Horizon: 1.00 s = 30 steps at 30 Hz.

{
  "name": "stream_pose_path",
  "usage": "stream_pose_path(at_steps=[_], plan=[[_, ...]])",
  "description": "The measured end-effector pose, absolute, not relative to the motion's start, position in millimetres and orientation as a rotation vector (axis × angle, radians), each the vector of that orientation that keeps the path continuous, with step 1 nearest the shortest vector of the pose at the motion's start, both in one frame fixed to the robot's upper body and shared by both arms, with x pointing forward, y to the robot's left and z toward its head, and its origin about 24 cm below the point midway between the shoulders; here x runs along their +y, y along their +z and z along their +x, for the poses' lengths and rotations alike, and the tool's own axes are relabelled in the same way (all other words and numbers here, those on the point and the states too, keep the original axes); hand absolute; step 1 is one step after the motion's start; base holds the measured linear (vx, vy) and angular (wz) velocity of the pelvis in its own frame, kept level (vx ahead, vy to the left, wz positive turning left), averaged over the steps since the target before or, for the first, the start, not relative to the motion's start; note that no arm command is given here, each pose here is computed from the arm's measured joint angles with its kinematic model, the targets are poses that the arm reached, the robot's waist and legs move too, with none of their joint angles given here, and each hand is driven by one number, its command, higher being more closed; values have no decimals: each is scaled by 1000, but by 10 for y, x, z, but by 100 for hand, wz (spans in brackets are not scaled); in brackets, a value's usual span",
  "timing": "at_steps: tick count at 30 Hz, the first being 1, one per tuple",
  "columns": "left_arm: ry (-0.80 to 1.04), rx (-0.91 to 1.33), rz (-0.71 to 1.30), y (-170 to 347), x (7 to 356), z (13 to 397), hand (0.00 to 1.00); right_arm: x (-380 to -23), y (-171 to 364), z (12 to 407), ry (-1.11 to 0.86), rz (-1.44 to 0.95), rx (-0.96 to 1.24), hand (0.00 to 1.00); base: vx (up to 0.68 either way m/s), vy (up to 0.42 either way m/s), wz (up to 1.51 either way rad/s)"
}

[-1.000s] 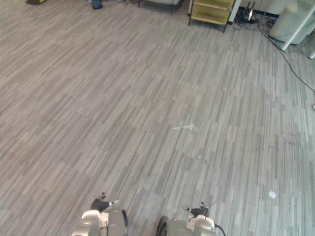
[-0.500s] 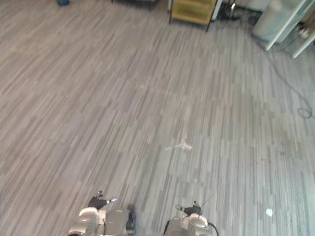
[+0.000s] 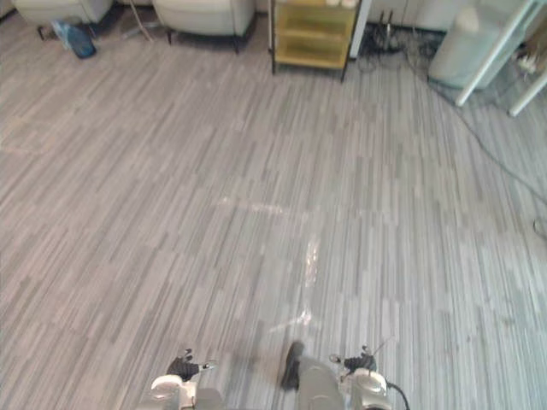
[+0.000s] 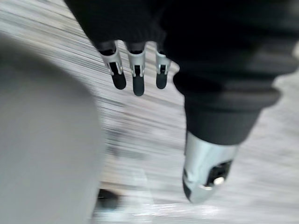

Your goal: Pick up cushions and gather them together orderly.

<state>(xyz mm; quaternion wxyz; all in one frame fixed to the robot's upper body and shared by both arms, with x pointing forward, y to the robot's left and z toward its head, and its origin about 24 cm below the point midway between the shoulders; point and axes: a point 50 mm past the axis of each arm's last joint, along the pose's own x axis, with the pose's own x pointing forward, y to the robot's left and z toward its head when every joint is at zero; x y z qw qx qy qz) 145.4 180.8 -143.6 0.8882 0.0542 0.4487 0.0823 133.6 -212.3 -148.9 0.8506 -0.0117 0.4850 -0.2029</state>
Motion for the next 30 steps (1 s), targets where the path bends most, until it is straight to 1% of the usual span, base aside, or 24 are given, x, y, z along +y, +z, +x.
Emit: stream_pose_path(at_steps=[5, 7, 9, 12, 19, 23, 25, 28, 30], plan=[[168, 885, 92, -1379, 1753, 1560, 0, -2118, -1471, 1409, -449, -5, 1012, 0, 477, 24, -24], [170, 893, 79, -1393, 1728, 1537, 0, -2149, -1483, 1358, -460, -11, 1024, 0, 454, 143, -42], [174, 881, 103, -1368, 1801, 1584, 0, -2025, -1516, 1328, -434, 5, 1044, 0, 661, 147, -10], [180, 880, 107, -1359, 1845, 1609, 0, -2006, -1531, 1295, -430, 6, 1057, 0, 474, 121, 9], [204, 946, 128, -1424, 1981, 1437, 0, -2028, -1526, 1298, -400, -35, 1053, 0, 453, 53, -3], [210, 951, 120, -1431, 1981, 1417, 0, -2060, -1488, 1386, -395, -40, 1023, 0, 386, -137, 10], [217, 964, 128, -1444, 2020, 1368, 0, -2063, -1516, 1302, -395, -42, 1043, 0, 404, -233, 43], [189, 993, 69, -1505, 1782, 1313, 0, -2227, -1483, 1312, -420, -81, 1035, 0, 380, -210, 21], [178, 986, 55, -1499, 1722, 1350, 0, -2253, -1486, 1284, -445, -64, 1036, 0, 319, -202, 34]])
